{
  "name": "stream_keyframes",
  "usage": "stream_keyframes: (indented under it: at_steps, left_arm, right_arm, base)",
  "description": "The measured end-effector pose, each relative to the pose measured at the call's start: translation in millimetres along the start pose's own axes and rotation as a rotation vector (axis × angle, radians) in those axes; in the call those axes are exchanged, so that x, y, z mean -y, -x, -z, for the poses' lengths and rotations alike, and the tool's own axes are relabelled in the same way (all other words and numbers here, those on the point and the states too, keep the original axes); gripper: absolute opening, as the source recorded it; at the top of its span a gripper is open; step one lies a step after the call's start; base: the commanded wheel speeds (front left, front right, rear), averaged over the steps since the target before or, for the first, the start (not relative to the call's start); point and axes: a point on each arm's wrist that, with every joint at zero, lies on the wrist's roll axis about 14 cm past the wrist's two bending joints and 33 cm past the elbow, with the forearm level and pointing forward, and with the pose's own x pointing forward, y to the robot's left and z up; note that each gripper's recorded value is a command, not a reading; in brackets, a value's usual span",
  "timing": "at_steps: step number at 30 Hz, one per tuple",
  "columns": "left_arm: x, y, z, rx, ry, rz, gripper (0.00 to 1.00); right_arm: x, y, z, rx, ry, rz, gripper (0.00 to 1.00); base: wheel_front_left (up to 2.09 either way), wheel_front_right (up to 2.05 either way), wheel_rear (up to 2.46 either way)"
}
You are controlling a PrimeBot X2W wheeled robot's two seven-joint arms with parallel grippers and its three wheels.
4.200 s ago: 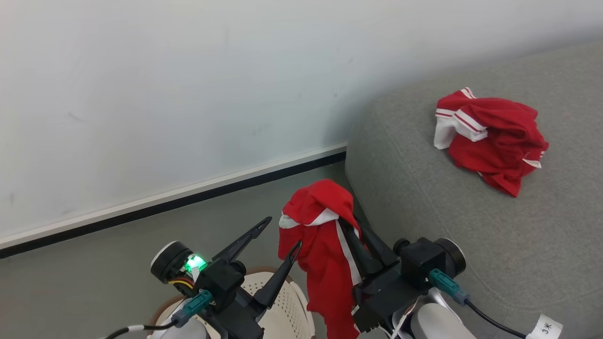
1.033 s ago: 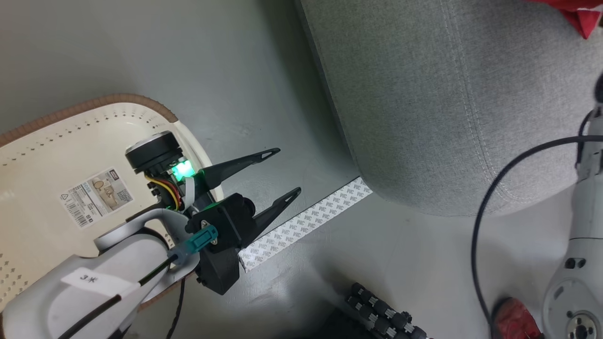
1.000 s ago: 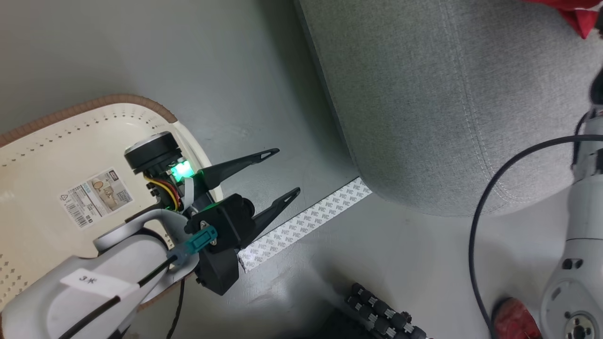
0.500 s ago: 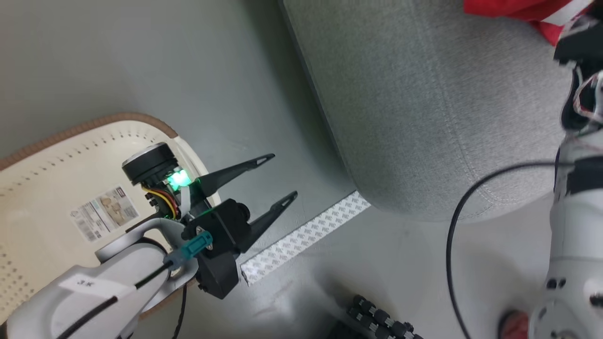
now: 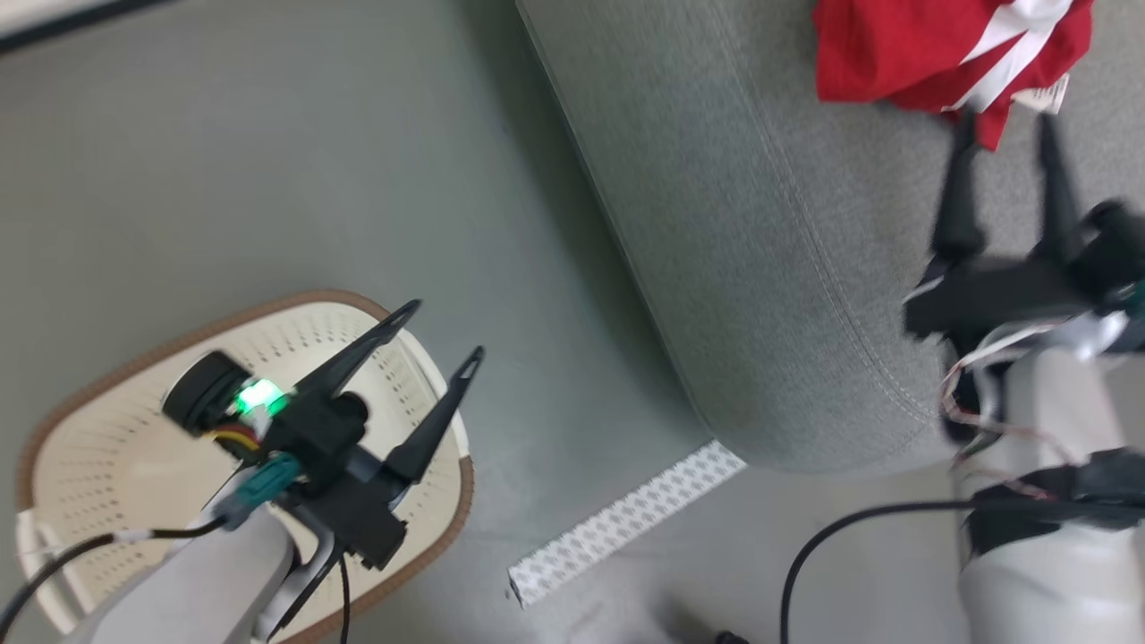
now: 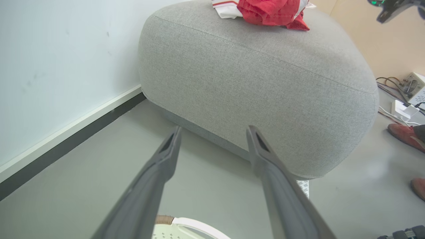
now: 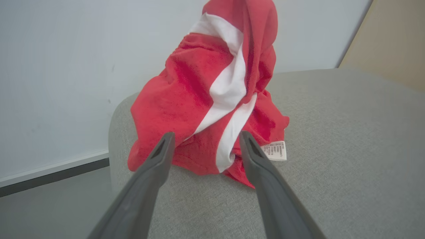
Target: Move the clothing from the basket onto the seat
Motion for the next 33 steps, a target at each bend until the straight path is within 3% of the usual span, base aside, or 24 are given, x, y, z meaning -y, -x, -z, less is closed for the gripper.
stream_keyframes:
  at_steps: [5,14,17,24,33]
  left_arm:
    - [-26,24,-9,-0.016,0.021,-0.155,1.00]
    - [-70,77,-47,0.036,0.057,-0.443,1.00]
    - [-86,115,-65,0.063,0.059,-0.579,1.00]
    - [-97,189,-97,0.123,0.025,-0.812,1.00]
    - [-76,274,-120,0.174,0.002,-1.015,1.00]
  right_arm:
    - [-36,16,16,-0.067,-0.068,-0.089,1.00]
    - [-125,27,-6,-0.024,-0.098,-0.341,1.00]
    - [-165,43,-20,0.002,-0.125,-0.461,1.00]
    - [-213,78,-47,0.050,-0.161,-0.624,1.00]
    - [-239,128,-84,0.131,-0.202,-0.737,1.00]
  base:
    - [0.00,0.00,0.00]
    - [0.00,0.00,0.00]
    - [0.00,0.00,0.00]
    - [0.00,0.00,0.00]
    - [0.00,0.00,0.00]
